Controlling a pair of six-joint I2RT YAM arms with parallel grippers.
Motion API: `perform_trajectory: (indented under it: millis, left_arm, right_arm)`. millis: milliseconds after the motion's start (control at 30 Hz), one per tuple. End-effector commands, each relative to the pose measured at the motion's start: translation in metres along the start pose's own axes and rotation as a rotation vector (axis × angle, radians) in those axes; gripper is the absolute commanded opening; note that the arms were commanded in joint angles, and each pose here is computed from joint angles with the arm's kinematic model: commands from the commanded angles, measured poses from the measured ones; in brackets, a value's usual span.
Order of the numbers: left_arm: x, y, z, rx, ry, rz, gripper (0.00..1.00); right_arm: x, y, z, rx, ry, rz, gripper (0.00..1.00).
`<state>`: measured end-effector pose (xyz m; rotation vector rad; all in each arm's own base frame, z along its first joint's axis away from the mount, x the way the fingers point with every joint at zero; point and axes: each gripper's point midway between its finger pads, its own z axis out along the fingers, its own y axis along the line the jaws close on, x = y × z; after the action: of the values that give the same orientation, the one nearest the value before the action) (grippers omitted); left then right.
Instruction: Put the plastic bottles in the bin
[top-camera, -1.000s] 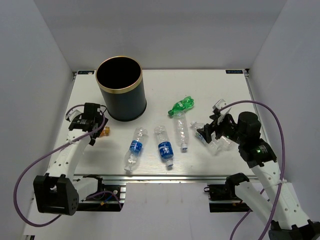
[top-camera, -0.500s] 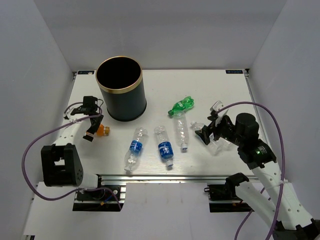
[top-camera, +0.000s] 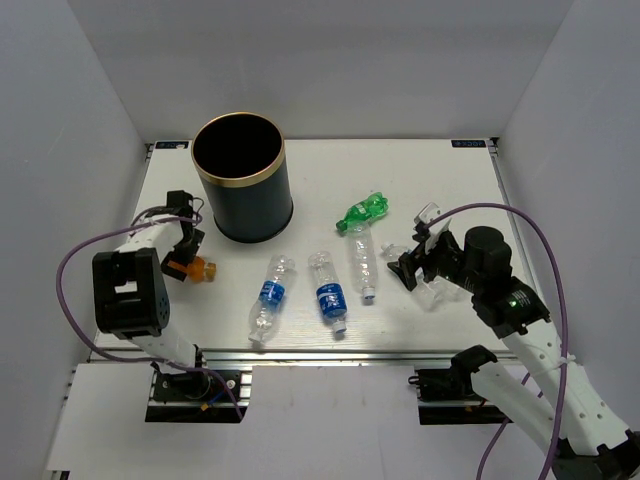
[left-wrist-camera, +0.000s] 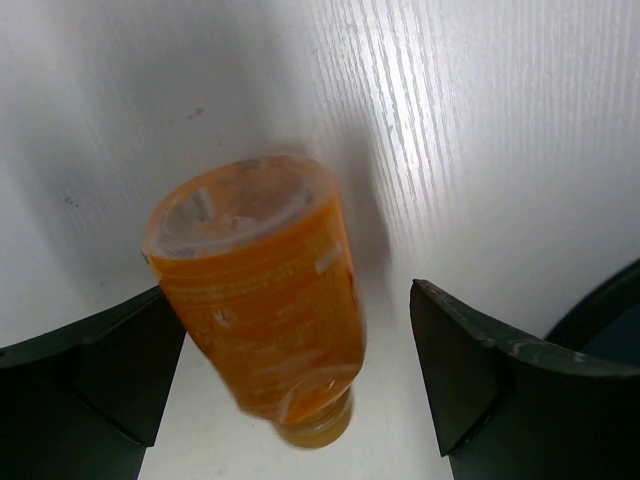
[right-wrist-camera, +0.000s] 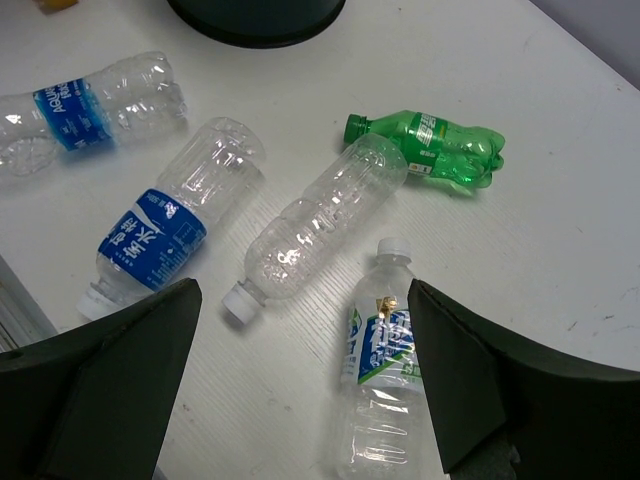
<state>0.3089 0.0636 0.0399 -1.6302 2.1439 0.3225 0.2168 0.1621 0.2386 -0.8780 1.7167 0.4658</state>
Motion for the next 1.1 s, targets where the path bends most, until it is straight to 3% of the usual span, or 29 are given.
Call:
perform_trajectory:
  millis: [0, 267, 300, 367, 400, 467, 500, 533, 633, 667, 733, 967, 1067]
  left_arm:
    - [-0.014, -0.01, 0.006, 0.001, -0.03, -0.029, 1.0]
    - [-0.003, -0.005, 0.019, -0.024, 0.011, -0.001, 0.61]
    - [-0.004, -0.008, 0.016, -0.004, 0.011, -0.009, 0.45]
    - [-0.012, -0.013, 0.007, 0.031, -0.005, 0.019, 0.29]
    - [-0.014, -0.022, -0.004, 0.07, -0.019, 0.058, 0.12]
    - [-0.024, -0.032, -0.022, 0.132, -0.051, 0.092, 0.0]
    - [-0.035, -0.039, -0.043, 0.199, -0.07, 0.086, 0.0]
    - [-0.042, -0.045, -0.057, 0.25, -0.088, 0.115, 0.0]
    - [-0.064, -0.061, -0.113, 0.443, -0.139, 0.138, 0.0]
    - [-0.063, -0.063, -0.128, 0.504, -0.133, 0.183, 0.0]
    - [-0.075, -0.069, -0.171, 0.658, -0.188, 0.189, 0.0]
    - [-0.085, -0.102, -0.315, 1.214, -0.304, 0.39, 0.0]
    - [-0.084, -0.13, -0.344, 1.366, -0.307, 0.492, 0.0]
  right_arm:
    - [-0.014, -0.003, -0.002, 0.02, -0.04, -0.022, 0.9]
    - [-0.014, -0.002, 0.0, 0.022, -0.039, -0.025, 0.9]
    - [-0.015, -0.002, 0.0, 0.02, -0.042, -0.027, 0.9]
    - [-0.013, -0.001, 0.001, 0.017, -0.037, -0.025, 0.9]
    - [-0.013, 0.0, 0.0, 0.016, -0.038, -0.027, 0.9]
    - [-0.013, 0.001, 0.002, 0.011, -0.037, -0.026, 0.9]
    - [-0.013, 0.0, 0.001, 0.014, -0.038, -0.025, 0.87]
    - [-0.013, 0.002, 0.001, 0.007, -0.039, -0.03, 0.76]
    - [-0.014, 0.004, 0.001, -0.002, -0.045, -0.034, 0.4]
    - [-0.015, 0.005, 0.001, -0.003, -0.047, -0.035, 0.19]
    - [-0.015, 0.006, 0.001, -0.009, -0.049, -0.041, 0.05]
    - [-0.011, 0.01, 0.004, -0.029, -0.035, -0.049, 0.03]
    - [-0.011, 0.012, 0.006, -0.038, -0.027, -0.051, 0.04]
